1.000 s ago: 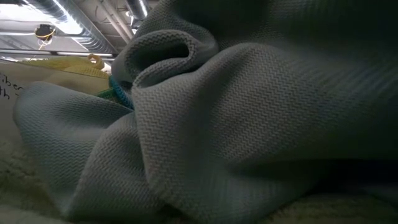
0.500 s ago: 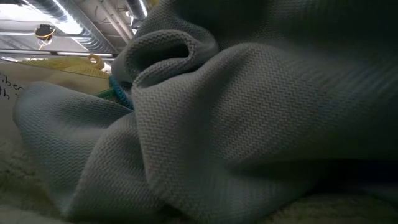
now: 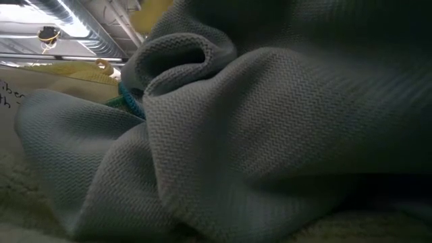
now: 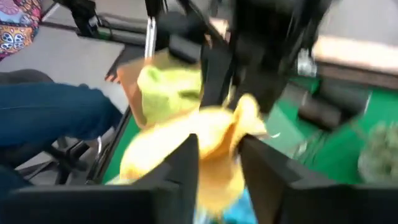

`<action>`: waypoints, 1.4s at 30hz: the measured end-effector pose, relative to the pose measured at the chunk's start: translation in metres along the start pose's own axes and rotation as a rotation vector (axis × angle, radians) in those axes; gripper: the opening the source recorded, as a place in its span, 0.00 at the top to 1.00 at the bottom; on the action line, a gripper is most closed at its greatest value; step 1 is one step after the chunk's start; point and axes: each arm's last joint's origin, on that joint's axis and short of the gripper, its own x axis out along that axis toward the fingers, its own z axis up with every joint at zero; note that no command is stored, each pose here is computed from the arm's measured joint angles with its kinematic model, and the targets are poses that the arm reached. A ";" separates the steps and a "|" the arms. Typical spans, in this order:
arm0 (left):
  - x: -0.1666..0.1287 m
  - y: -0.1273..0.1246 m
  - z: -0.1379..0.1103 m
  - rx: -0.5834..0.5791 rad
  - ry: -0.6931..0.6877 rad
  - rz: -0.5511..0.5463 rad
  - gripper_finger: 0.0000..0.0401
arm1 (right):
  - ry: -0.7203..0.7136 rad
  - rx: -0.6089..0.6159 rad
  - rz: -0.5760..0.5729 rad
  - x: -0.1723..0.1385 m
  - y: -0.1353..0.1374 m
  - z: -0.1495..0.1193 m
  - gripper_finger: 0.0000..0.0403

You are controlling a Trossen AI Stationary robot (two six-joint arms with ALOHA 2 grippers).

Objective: Sort microfiber towel by color & place in baskets
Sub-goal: Put the yellow towel into the gray bin

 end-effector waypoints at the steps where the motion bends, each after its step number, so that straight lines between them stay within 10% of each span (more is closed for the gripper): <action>1: -0.005 0.000 0.002 -0.012 0.019 0.000 0.99 | 0.022 0.012 0.000 0.000 0.000 -0.002 0.67; 17: -0.089 0.000 -0.007 -0.293 0.520 0.040 0.99 | 0.489 0.203 -0.028 0.006 0.000 -0.053 0.50; 42: -0.047 -0.007 -0.109 -0.319 0.986 0.154 0.81 | 0.716 0.204 0.022 0.069 0.047 -0.150 0.50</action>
